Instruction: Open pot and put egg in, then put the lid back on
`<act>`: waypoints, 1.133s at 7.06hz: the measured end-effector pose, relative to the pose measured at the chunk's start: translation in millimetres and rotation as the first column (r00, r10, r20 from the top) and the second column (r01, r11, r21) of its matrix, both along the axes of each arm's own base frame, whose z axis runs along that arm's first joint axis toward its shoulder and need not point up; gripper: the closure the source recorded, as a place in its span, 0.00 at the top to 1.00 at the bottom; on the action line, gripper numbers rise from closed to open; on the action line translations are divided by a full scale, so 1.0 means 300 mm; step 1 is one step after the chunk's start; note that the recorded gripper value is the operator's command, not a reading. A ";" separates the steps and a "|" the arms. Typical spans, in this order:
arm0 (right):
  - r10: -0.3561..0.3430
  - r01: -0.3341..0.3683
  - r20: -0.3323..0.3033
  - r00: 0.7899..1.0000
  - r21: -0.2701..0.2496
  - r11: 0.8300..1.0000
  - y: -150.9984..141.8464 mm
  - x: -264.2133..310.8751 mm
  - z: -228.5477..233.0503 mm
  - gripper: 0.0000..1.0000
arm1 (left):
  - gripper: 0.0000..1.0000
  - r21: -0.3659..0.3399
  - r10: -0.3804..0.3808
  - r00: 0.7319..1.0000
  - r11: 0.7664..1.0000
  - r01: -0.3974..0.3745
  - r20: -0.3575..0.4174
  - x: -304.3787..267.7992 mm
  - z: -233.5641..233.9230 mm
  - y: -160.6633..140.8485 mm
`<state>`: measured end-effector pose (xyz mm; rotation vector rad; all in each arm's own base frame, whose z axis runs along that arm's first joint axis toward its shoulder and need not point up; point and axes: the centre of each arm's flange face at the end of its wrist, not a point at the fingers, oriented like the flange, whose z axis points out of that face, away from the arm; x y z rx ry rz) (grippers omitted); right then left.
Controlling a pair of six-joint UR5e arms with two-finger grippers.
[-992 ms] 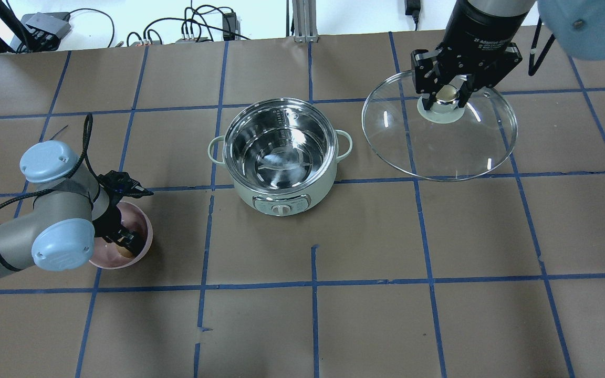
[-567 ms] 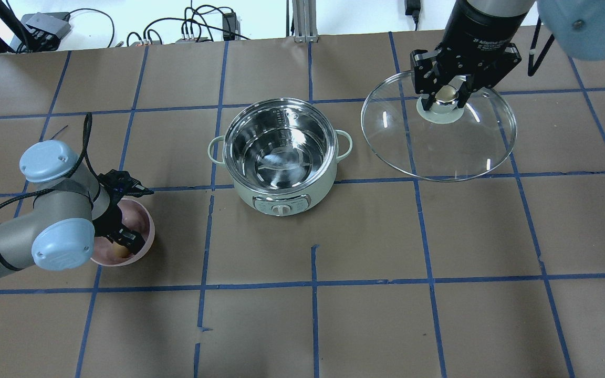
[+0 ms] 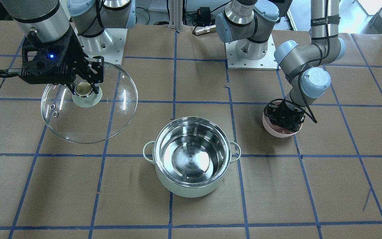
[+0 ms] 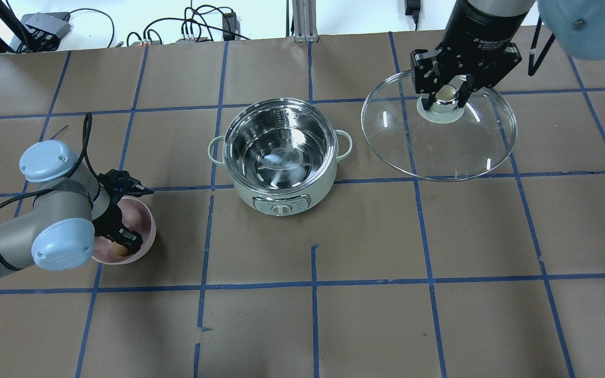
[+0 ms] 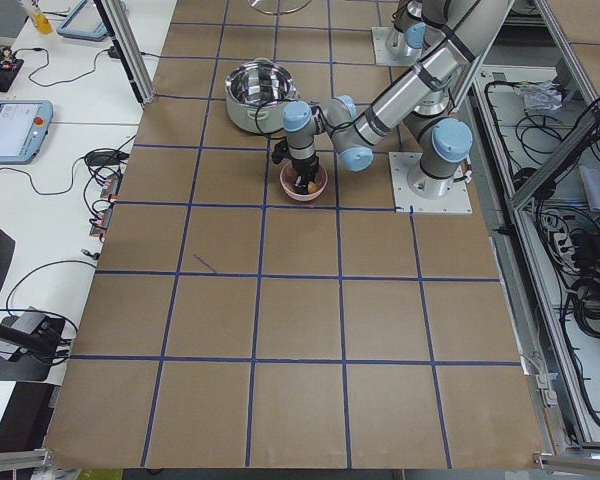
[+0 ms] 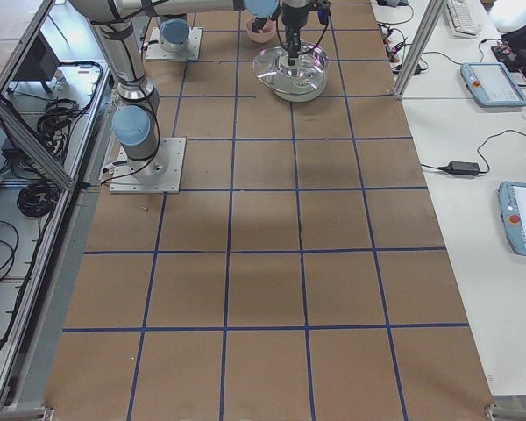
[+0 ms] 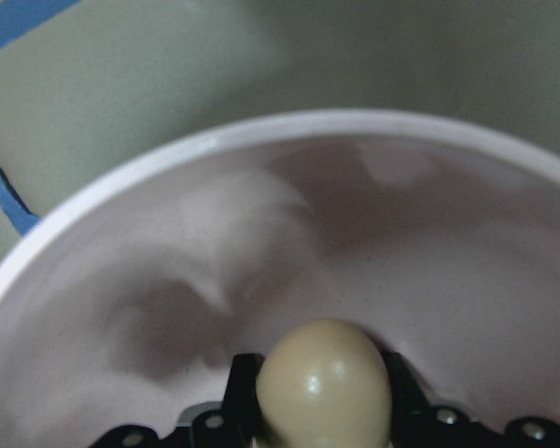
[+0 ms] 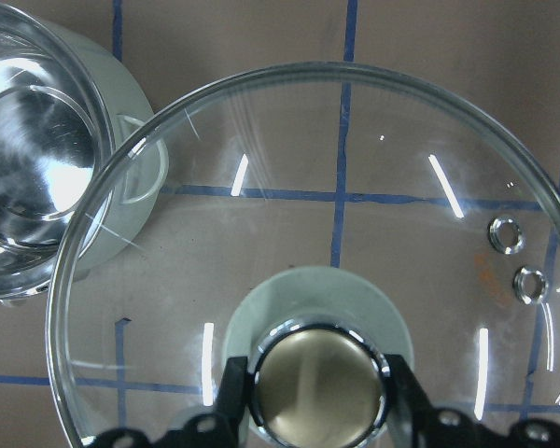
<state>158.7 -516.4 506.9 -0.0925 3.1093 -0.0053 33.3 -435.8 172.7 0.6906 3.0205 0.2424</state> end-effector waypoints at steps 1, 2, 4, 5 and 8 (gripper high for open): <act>-0.001 0.001 0.000 1.000 0.000 1.000 -0.001 -0.001 0.000 0.07 | 0.30 0.000 -0.001 1.000 1.000 0.001 0.000 -0.001 0.001 0.000; -0.001 0.001 0.000 1.000 0.000 1.000 -0.001 -0.001 0.000 0.07 | 0.25 -0.001 -0.001 1.000 1.000 0.001 0.000 -0.001 0.001 -0.001; 0.000 0.000 0.002 1.000 -0.001 1.000 -0.002 -0.001 0.001 0.07 | 0.20 -0.009 0.005 1.000 1.000 -0.005 0.002 0.000 0.008 -0.006; 0.000 0.000 0.003 1.000 -0.001 1.000 -0.002 0.001 0.001 0.07 | 0.20 -0.026 0.011 1.000 1.000 -0.011 0.009 0.005 0.031 -0.026; -0.001 0.001 0.003 1.000 0.000 1.000 -0.002 0.001 -0.001 0.07 | 0.20 -0.075 0.057 0.998 0.996 -0.058 -0.010 0.004 0.189 -0.126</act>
